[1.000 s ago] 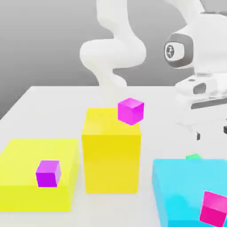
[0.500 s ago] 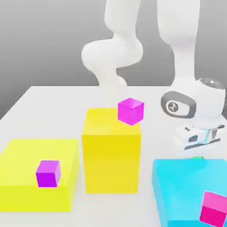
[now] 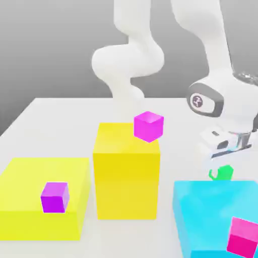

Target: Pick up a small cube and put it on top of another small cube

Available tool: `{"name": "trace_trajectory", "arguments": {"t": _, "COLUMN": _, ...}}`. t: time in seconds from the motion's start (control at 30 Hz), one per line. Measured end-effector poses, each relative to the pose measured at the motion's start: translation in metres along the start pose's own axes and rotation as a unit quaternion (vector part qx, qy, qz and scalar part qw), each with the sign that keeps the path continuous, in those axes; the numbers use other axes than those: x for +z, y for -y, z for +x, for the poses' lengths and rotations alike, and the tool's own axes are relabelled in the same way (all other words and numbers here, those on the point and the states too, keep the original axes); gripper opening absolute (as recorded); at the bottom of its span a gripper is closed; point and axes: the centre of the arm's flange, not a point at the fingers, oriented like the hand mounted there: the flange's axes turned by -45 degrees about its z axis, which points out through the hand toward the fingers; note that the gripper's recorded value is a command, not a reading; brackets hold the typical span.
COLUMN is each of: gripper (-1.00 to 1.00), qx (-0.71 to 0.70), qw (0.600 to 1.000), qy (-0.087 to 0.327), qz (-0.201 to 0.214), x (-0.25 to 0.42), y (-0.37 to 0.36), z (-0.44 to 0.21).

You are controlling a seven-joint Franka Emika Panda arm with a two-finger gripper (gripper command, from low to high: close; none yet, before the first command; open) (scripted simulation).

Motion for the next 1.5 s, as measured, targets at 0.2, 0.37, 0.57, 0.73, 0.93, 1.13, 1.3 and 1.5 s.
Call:
{"name": "trace_trajectory", "arguments": {"t": 0.2, "gripper": -1.0, "qx": -0.131, "qw": 0.987, "qy": 0.091, "qz": 0.02, "x": 0.024, "y": 0.032, "z": -0.033}}
{"name": "trace_trajectory", "arguments": {"t": 0.37, "gripper": -1.0, "qx": -0.192, "qw": 0.972, "qy": 0.123, "qz": 0.062, "x": 0.019, "y": 0.027, "z": -0.027}}
{"name": "trace_trajectory", "arguments": {"t": 0.57, "gripper": -1.0, "qx": -0.258, "qw": 0.947, "qy": 0.141, "qz": 0.13, "x": 0.008, "y": 0.015, "z": -0.014}}
{"name": "trace_trajectory", "arguments": {"t": 0.73, "gripper": -1.0, "qx": -0.315, "qw": 0.918, "qy": 0.14, "qz": 0.194, "x": -0.004, "y": 0.007, "z": -0.004}}
{"name": "trace_trajectory", "arguments": {"t": 0.93, "gripper": -1.0, "qx": -0.383, "qw": 0.874, "qy": 0.116, "qz": 0.276, "x": -0.021, "y": -0.003, "z": 0.007}}
{"name": "trace_trajectory", "arguments": {"t": 1.13, "gripper": -1.0, "qx": -0.371, "qw": 0.874, "qy": 0.038, "qz": 0.311, "x": -0.059, "y": -0.079, "z": 0.044}}
{"name": "trace_trajectory", "arguments": {"t": 1.3, "gripper": -1.0, "qx": -0.216, "qw": 0.942, "qy": 0.0, "qz": 0.258, "x": -0.087, "y": -0.206, "z": 0.051}}
{"name": "trace_trajectory", "arguments": {"t": 1.5, "gripper": -1.0, "qx": 0.002, "qw": 0.981, "qy": -0.036, "qz": 0.19, "x": -0.121, "y": -0.358, "z": 0.006}}
